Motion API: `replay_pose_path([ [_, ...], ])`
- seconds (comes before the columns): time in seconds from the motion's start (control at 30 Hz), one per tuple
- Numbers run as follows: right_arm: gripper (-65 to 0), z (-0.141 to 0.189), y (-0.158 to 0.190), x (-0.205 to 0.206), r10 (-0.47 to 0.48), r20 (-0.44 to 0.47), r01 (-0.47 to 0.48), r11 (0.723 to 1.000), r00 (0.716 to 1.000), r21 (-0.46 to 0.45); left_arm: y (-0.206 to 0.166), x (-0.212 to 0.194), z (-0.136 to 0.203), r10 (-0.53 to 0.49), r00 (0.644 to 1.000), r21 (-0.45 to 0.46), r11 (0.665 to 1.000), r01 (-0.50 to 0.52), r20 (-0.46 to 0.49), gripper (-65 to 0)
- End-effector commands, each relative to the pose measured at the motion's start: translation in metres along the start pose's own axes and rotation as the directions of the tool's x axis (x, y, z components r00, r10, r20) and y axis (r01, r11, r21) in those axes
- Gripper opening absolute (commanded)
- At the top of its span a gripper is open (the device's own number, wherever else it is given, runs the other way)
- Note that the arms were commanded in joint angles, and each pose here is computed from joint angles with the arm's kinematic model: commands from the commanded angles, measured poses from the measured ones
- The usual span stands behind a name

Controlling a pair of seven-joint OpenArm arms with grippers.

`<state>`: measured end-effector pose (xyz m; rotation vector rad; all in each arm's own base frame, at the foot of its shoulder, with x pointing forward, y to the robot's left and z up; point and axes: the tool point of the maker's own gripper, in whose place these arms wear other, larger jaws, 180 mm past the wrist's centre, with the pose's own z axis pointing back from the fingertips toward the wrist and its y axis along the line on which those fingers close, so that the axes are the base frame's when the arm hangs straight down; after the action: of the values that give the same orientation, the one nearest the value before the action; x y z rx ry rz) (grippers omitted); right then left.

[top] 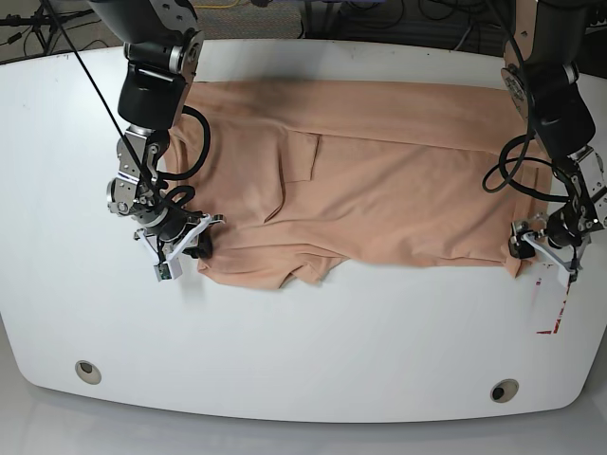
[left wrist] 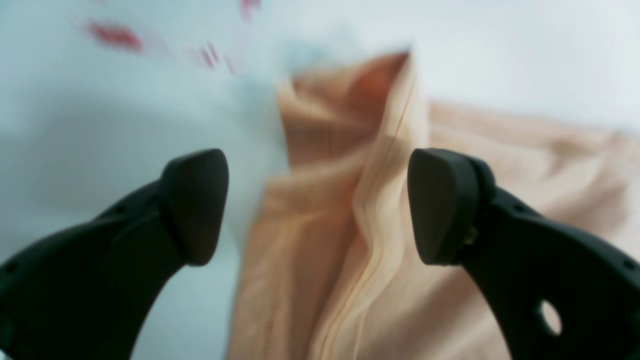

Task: Fold the T-shirt properly
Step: 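Grasp the shirt hem corner with the left gripper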

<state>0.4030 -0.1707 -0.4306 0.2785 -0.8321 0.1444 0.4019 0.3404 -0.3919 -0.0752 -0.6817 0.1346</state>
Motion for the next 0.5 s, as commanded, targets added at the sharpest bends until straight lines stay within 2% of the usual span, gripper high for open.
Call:
replay_pose_path([
  [0.0, -62.3, 0.0008, -0.0021, -0.0094, 0.028, -0.062, -0.029, 1.000, 0.998, -0.008, -0.0033, 0.0233, 0.0012, -0.024, 0.998, -0.007, 1.000, 0.024, 0.064, -12.1],
  [0.13, -62.3, 0.0008, -0.0021, -0.0094, 0.028, -0.062, -0.029, 1.000, 0.998, -0.008, -0.0094, 0.0228, -0.0030, -0.041, 0.997, -0.014, 0.999, 0.042, 0.066, -12.1],
  [0.37, -62.8, 0.0008, -0.0021, -0.0094, 0.028, -0.062, -0.029, 1.000, 0.998, -0.008, -0.0050, 0.0253, -0.0036, -0.011, 0.997, 0.017, 1.000, 0.010, 0.079, -13.3],
  [0.4, -62.8, 0.0008, -0.0021, -0.0094, 0.028, -0.062, -0.029, 1.000, 0.998, -0.008, -0.0050, 0.0258, -0.0036, -0.011, 0.997, 0.017, 1.000, 0.010, 0.082, -14.3],
  [0.47, -62.9, 0.0010, -0.0022, -0.0089, 0.029, -0.061, -0.030, 1.000, 0.998, -0.008, -0.0048, 0.0300, -0.0032, -0.014, 0.994, 0.018, 1.000, 0.012, 0.105, -23.3],
])
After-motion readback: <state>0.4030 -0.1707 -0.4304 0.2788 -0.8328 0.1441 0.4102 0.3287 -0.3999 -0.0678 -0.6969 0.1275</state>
